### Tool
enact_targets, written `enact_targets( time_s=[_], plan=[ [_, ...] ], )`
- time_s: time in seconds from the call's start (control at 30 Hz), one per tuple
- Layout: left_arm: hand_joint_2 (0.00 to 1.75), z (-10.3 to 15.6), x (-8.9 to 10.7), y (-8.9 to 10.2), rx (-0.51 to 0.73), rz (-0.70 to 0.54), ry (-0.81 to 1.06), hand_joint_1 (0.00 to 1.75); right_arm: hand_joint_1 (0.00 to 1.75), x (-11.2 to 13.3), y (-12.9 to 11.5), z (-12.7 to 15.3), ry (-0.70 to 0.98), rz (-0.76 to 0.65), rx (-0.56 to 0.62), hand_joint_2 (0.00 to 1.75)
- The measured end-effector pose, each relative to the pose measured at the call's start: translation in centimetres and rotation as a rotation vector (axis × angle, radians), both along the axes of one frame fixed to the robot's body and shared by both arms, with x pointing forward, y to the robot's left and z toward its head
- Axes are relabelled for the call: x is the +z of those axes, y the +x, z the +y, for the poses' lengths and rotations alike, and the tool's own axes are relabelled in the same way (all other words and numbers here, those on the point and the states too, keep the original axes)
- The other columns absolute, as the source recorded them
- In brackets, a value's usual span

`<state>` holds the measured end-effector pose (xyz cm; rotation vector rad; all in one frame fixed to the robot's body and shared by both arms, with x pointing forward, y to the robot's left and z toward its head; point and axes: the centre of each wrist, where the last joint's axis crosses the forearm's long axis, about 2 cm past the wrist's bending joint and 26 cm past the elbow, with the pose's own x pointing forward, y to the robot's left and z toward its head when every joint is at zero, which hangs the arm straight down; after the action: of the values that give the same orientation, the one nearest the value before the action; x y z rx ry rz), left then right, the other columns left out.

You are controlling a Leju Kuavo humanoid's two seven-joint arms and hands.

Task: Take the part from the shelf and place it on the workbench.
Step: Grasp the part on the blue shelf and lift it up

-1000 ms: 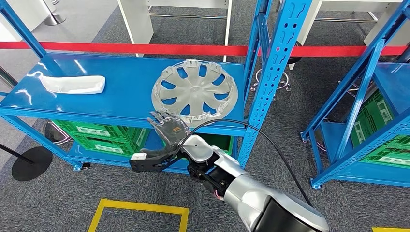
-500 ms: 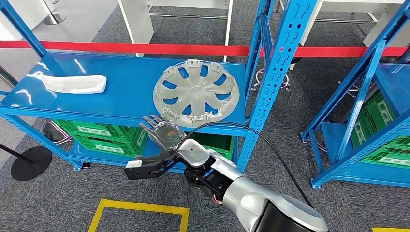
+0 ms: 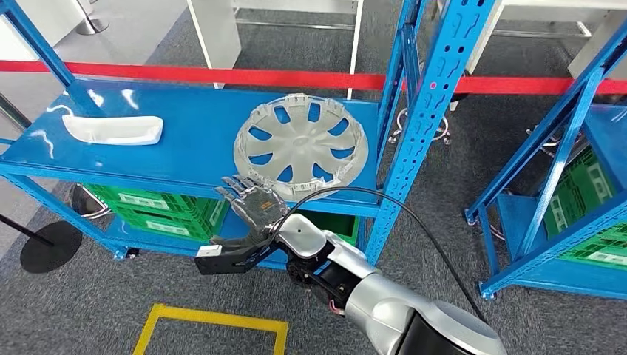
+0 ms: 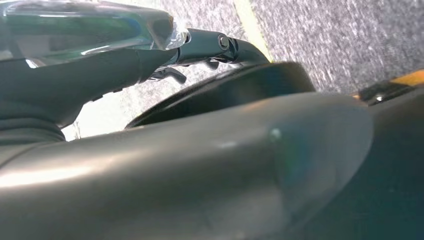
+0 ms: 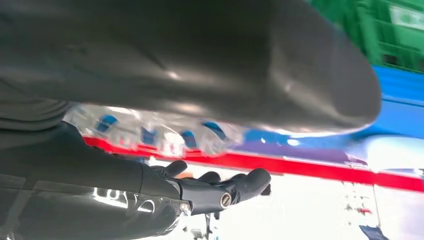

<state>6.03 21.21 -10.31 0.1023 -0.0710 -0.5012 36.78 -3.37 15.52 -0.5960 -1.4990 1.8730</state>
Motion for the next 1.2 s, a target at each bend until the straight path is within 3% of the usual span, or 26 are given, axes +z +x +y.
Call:
enact_targets(
  time_s=[1.2],
  plan=[
    [0.0, -0.01, 0.0, 0.02, -0.021, 0.006, 0.003, 0.0, 0.0, -0.12, 0.15, -0.33, 0.033, -0.041, -0.049, 0.0]
  ],
)
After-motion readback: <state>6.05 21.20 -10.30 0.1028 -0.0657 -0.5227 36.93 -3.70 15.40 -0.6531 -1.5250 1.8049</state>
